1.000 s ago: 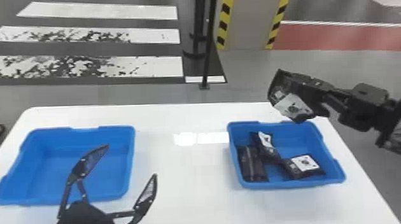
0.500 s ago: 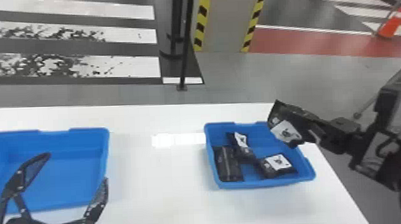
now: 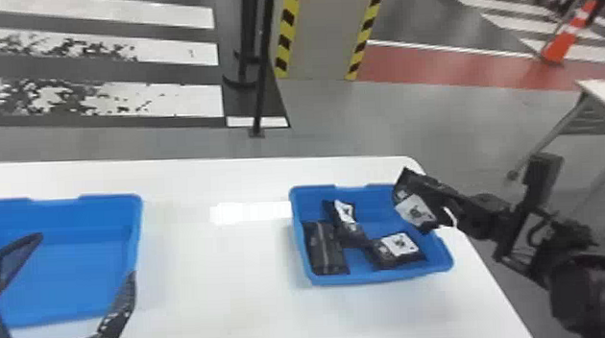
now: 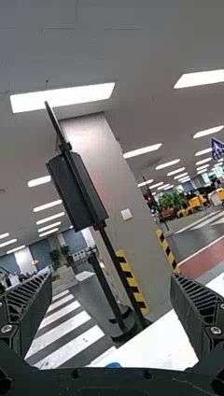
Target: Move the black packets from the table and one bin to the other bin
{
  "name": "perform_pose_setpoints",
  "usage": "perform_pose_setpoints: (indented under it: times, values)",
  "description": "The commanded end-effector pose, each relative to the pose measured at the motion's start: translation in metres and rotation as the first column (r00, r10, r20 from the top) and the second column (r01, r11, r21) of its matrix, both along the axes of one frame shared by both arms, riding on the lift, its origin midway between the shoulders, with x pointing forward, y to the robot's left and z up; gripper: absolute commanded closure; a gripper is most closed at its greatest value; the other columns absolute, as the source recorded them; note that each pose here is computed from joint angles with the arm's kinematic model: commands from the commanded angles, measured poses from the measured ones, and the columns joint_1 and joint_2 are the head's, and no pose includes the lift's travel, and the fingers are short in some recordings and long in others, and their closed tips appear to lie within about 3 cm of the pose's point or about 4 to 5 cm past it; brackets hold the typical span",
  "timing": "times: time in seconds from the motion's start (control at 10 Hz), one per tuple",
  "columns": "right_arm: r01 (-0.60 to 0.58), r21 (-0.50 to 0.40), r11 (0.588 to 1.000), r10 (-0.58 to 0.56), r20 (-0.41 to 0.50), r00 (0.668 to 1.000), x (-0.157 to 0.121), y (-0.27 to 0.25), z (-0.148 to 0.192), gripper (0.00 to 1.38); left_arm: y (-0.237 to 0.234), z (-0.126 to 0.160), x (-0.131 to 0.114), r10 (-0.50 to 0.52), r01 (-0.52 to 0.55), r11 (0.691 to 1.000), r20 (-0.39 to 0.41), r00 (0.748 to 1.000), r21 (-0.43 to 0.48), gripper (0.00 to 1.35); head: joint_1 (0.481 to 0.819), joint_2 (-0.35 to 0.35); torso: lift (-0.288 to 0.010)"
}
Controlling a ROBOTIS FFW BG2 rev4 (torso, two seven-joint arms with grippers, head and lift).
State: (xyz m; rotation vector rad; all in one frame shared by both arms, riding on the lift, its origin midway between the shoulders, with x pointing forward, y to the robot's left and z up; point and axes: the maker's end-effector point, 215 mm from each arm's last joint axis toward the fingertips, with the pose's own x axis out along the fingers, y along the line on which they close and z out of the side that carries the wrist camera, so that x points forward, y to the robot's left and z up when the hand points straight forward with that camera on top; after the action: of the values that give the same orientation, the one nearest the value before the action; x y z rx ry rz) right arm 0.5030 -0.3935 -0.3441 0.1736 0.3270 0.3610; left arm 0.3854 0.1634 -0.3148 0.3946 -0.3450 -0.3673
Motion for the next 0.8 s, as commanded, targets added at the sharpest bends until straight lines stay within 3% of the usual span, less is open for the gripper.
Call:
perform_pose_setpoints:
  times: [0.0,0.1,0.2,0.4,0.5,0.7]
  values:
    - [-0.001,0.022,1.0,0.001,-0.003,1.0,0.009,0.001,-0.014,1.17,0.001,0.0,0.0,0.004,-0.004,1.0,0.001,1.0,-0.001,0.1,0.695,-0.284,-0.11]
    - [-0.007,0.04,0.999,0.007,0.001,1.0,0.014,0.004,-0.019,1.15,0.001,0.0,0.0,0.006,-0.006,1.0,0.001,1.0,-0.002,0.1,0.695,-0.281,-0.11]
    - [-0.013,0.052,0.999,0.012,0.013,1.0,0.017,0.007,-0.019,0.89,0.001,0.001,0.001,0.005,-0.005,1.0,0.001,1.0,-0.003,0.1,0.695,-0.275,-0.11]
    - [-0.033,0.043,0.999,0.031,0.043,0.999,0.017,0.015,-0.011,0.04,0.001,0.001,0.001,0.007,-0.007,1.0,0.002,1.0,-0.005,0.1,0.695,-0.267,-0.11]
    - [-0.052,0.047,0.998,0.049,0.066,0.997,0.012,0.026,-0.005,0.0,0.002,0.003,0.002,0.008,-0.008,1.0,0.003,1.0,-0.019,0.1,0.695,-0.263,-0.11]
    - [-0.059,0.032,0.998,0.052,0.207,0.977,-0.007,0.045,0.028,0.02,0.011,0.02,0.004,0.031,-0.027,0.992,0.031,0.999,-0.12,0.09,0.695,-0.247,-0.11]
